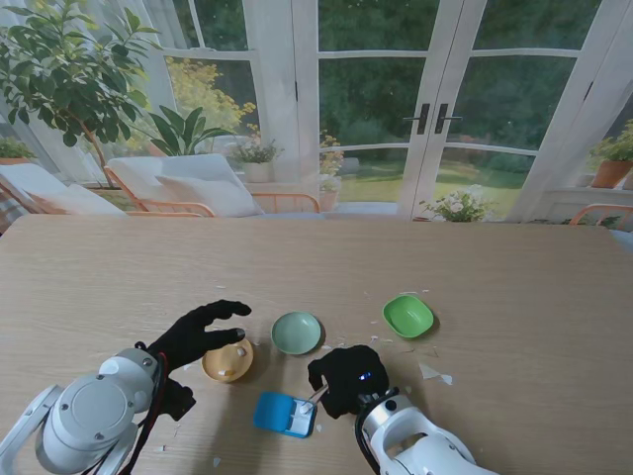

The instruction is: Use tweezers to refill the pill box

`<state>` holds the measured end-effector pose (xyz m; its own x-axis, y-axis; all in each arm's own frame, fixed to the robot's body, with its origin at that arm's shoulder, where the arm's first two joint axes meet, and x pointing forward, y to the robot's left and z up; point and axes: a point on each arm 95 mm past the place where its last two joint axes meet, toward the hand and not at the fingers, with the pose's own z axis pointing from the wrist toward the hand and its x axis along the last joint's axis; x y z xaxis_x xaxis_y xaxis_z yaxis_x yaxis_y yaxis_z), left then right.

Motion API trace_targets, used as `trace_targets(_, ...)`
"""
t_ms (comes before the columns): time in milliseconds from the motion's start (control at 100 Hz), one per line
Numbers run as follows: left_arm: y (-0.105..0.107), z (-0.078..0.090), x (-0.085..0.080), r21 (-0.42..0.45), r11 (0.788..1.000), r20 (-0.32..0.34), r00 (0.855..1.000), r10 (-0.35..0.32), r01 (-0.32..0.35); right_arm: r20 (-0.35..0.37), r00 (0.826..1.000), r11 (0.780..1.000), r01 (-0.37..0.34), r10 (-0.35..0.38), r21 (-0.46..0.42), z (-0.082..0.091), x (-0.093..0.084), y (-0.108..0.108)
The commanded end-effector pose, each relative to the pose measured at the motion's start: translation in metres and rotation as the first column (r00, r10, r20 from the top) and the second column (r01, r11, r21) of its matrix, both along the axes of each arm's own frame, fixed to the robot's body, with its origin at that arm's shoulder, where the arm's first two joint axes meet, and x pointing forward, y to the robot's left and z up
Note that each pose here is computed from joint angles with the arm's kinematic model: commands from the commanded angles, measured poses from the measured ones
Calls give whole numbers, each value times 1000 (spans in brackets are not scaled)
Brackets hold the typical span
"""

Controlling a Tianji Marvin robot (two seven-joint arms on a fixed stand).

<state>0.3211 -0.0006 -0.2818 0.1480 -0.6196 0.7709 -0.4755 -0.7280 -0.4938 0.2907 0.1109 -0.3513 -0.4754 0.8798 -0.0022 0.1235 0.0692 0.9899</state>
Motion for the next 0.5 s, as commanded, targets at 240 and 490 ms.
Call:
trace_targets(240, -3, 1, -2, -4, 1000, -4, 1000, -17, 17, -18, 1000, 1000, -6, 6, -7, -1, -3, 1)
trace_targets(490, -3, 1, -2, -4, 1000, -4, 1000, -17, 17, -16, 1000, 1000, -7, 7, -6, 0, -3, 0)
